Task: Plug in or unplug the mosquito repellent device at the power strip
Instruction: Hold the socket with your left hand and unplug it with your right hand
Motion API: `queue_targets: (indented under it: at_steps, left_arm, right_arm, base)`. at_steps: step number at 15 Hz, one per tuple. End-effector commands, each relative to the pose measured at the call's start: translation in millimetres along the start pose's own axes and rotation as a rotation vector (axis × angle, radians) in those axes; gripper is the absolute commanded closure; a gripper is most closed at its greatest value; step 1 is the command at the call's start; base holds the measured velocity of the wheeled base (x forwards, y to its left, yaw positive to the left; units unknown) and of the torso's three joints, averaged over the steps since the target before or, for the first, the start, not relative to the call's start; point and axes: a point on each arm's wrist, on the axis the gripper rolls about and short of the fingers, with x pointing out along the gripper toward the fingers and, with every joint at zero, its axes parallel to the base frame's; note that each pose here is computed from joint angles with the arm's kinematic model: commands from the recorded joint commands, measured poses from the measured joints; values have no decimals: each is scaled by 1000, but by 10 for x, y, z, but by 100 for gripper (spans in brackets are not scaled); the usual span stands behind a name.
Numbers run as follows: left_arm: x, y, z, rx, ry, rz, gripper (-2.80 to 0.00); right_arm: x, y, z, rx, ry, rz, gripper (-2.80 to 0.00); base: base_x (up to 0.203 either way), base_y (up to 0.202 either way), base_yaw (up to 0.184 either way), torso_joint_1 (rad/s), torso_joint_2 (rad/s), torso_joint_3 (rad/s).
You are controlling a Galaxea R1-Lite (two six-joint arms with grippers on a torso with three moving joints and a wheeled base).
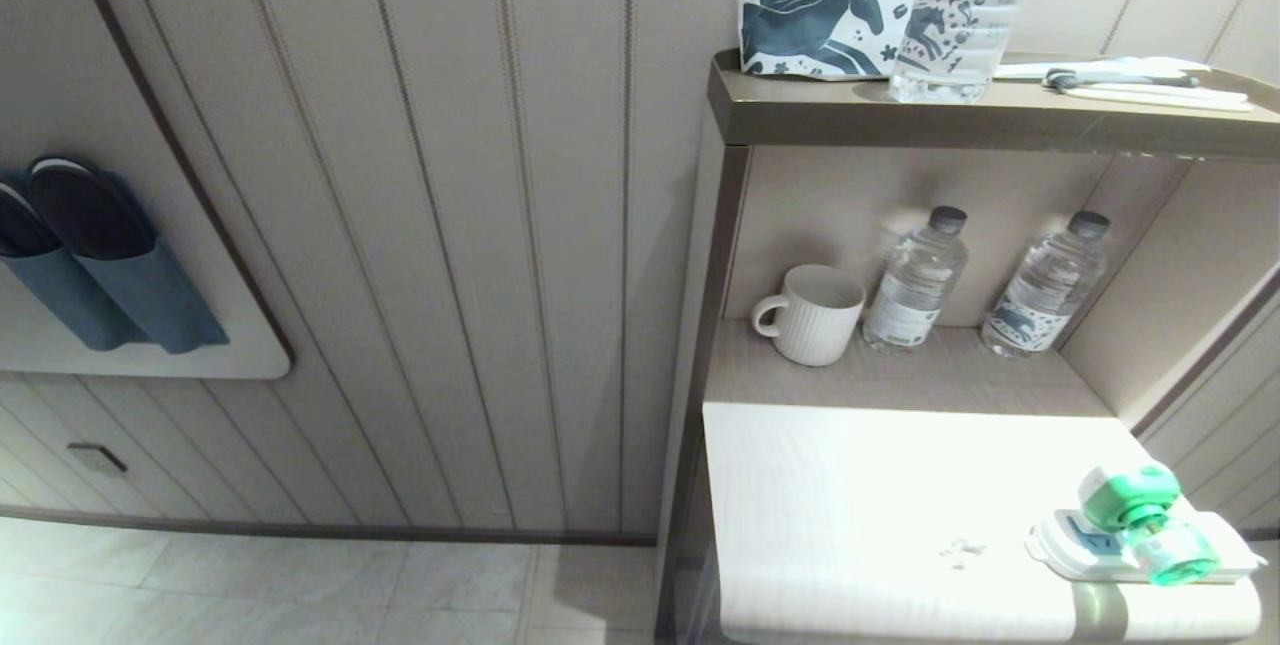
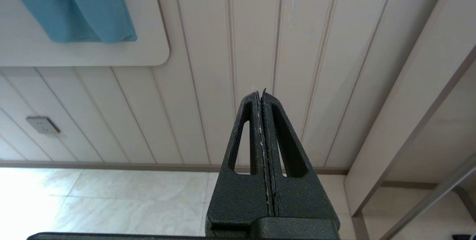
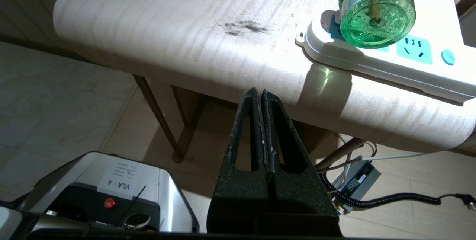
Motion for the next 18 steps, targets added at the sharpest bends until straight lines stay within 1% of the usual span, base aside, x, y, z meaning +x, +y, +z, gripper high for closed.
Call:
queue_targets:
  at_steps: [1, 2, 3, 4, 5, 6, 8, 9, 10, 12, 14, 18]
  left_arm:
    - [1, 0, 2, 0, -1, 0, 0]
    - [1, 0, 2, 0, -1, 0, 0]
    - [1, 0, 4, 0, -2, 0, 0]
    - [1, 0, 4, 0, -2, 0, 0]
    - [1, 0, 4, 0, -2, 0, 0]
    - [1, 0, 5, 0, -4, 0, 0]
    - [1, 0, 12, -4, -10, 0, 0]
    - [1, 0, 12, -6, -10, -1, 0]
    - [1, 0, 12, -9, -10, 0, 0]
    - [1, 0, 12, -12, -10, 0, 0]
    - [1, 2, 12, -29, -10, 8, 0]
    - [1, 2, 12, -30, -10, 8, 0]
  right_arm:
    - [-123, 20, -43, -20, -102, -4, 0]
    - [-156, 20, -71, -30, -130, -39, 0]
    - [-157, 8, -88, -39, -136, -97, 0]
    - [-129, -7, -87, -55, -178, -147, 0]
    - [-120, -16, -60, -66, -234, -175, 0]
    - [-104, -19, -93, -64, -219, -188, 0]
    - [-100, -18, -105, -27, -212, -185, 0]
    - [-91, -16, -142, 48, -180, -176, 0]
    - [-87, -19, -159, 100, -165, -184, 0]
    - [-87, -20, -161, 102, -164, -189, 0]
    - [-86, -20, -160, 103, -162, -189, 0]
    - [-86, -20, -160, 103, -162, -189, 0]
  base:
    - [0, 0, 0, 0, 0, 0]
    - [0, 0, 0, 0, 0, 0]
    - [0, 0, 0, 0, 0, 0]
    - [0, 0, 0, 0, 0, 0]
    - [0, 0, 0, 0, 0, 0]
    - [0, 0, 0, 0, 0, 0]
    - [0, 0, 0, 0, 0, 0]
    - [0, 0, 0, 0, 0, 0]
    - [0, 0, 0, 0, 0, 0]
    - [0, 0, 0, 0, 0, 0]
    - [0, 0, 0, 0, 0, 0]
    - [0, 0, 0, 0, 0, 0]
